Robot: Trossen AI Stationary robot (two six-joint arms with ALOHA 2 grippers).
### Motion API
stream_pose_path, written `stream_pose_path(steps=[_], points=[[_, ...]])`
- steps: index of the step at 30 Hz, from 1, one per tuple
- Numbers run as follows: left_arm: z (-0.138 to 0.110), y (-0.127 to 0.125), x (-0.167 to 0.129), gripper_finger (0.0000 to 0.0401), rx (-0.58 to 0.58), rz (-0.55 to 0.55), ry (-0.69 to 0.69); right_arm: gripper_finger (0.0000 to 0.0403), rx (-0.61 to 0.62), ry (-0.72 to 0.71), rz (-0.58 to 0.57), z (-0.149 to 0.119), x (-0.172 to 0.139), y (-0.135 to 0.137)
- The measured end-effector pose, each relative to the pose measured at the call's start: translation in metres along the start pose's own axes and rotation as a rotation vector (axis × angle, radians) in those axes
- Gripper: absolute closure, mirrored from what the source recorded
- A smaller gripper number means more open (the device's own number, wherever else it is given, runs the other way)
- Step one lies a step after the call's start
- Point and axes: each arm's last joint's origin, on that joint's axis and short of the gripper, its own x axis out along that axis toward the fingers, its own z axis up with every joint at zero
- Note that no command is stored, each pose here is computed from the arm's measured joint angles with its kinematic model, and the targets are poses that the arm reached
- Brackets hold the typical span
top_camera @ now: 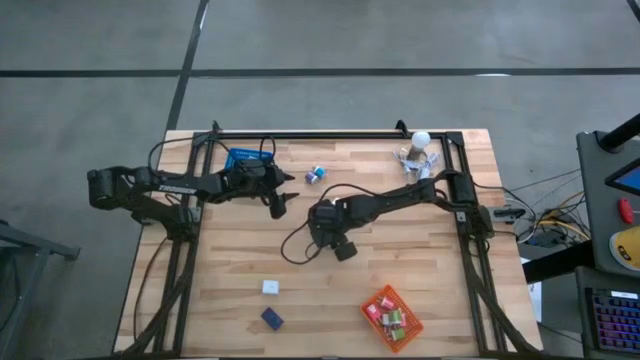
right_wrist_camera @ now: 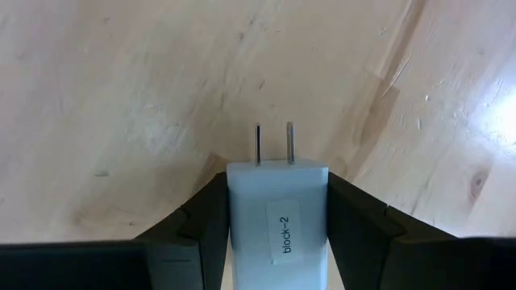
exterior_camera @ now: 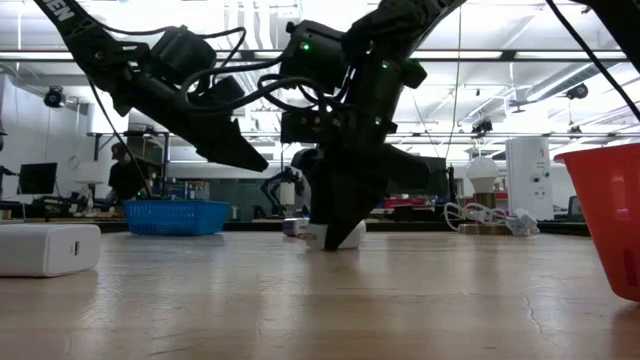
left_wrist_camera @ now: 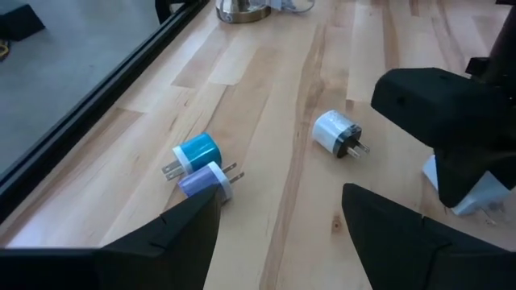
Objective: Pick & Place Office items
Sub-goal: Put the top white charger adapter into the orange bin
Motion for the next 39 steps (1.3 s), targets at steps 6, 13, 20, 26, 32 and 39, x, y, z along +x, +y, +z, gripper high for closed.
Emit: stream_pose_path(steps=[6,13,20,26,32,39], points=[[0.0,0.001,0.0,0.0142,0.007,0.026,0.002,0.0245,-0.041,-0.014,-0.008,-0.002,0.003,0.001],[0.001,0.001,0.0,0.0142,0.016,0.03,-0.003,0.0245,-0.069,-0.052,-0.034,-0.004,0.008,0.001],[0.001,0.001,0.0,0.0142,0.016,0.031,-0.004,0.0245,-0.046,-0.117,-0.066,0.001,0.009,-0.001],[0.001,0.001,0.0,0.0142,0.016,0.033,-0.004,0.0245,-0.008,-0.183,-0.097,0.006,0.011,-0.004],[0.001,0.001,0.0,0.0142,0.016,0.034,-0.004,0.0245,0.035,-0.269,-0.128,0.008,0.014,-0.005],[0.001,0.001,-0.001,0.0142,0.027,0.034,-0.009,0.0245,0.08,-0.383,-0.162,-0.001,0.015,0.0]])
